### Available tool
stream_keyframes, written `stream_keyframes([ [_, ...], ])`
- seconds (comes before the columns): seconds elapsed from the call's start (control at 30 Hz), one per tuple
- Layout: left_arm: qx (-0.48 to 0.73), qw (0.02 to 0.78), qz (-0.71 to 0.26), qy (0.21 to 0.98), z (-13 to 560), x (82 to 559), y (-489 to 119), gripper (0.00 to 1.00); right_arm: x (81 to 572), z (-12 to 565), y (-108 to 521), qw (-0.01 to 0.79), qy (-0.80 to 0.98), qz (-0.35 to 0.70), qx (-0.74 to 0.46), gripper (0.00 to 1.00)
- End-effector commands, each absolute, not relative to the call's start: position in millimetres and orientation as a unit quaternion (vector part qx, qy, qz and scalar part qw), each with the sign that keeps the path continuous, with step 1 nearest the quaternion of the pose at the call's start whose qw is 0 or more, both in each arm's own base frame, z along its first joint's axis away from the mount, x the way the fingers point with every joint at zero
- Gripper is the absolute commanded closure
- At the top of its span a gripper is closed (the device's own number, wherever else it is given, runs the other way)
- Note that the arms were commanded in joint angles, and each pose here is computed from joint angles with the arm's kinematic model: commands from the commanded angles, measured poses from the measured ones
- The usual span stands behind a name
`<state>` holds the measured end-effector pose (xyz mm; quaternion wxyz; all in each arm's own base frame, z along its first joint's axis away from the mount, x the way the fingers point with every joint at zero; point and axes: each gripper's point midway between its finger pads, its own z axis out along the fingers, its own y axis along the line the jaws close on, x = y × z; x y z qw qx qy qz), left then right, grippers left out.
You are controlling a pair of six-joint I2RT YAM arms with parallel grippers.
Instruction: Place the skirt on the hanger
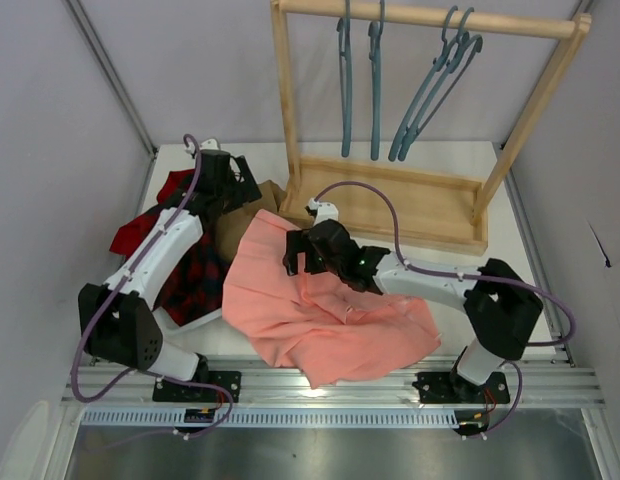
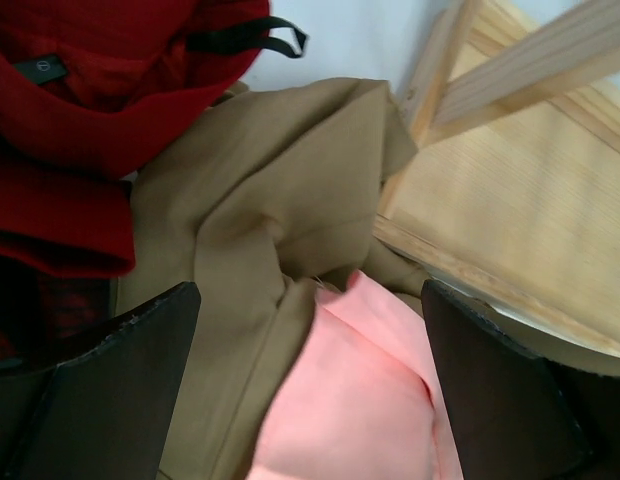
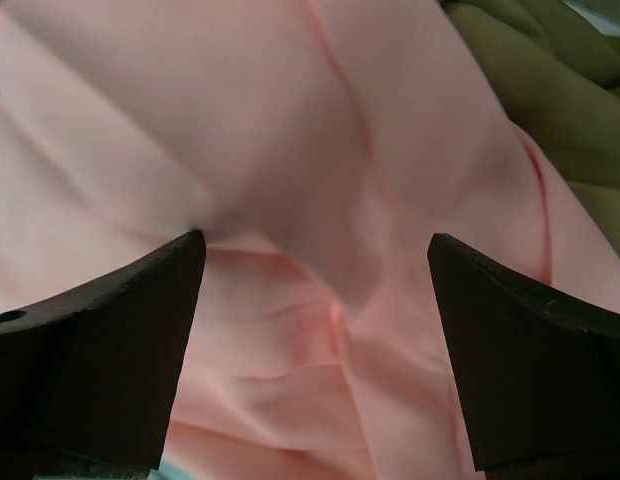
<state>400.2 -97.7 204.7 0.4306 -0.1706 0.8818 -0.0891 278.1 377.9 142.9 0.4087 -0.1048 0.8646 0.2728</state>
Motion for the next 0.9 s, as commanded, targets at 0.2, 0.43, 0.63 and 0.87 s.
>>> stream_keyframes([
  [0.2,-0.178,0.422,-0.077,0.885,184.3,425.2,-80.7,0.01,296.1,104.5,357.2,0.401,0.869,0.277,-0.084,0.52],
  [0.43,-0.154,0.419,-0.059,0.893,179.3,428.4,-77.4,0.01,270.1,131.8,320.3,0.423,0.864,0.269,-0.051,1.00],
  [0.63,-0.121,0.402,-0.064,0.905,172.9,417.6,-86.5,0.03,235.4,174.6,218.1,0.457,0.854,0.233,0.088,1.00],
  [0.87,-0.053,0.410,-0.063,0.908,176.6,403.7,-120.4,0.02,176.3,148.8,76.1,0.420,0.873,0.087,0.231,1.00],
])
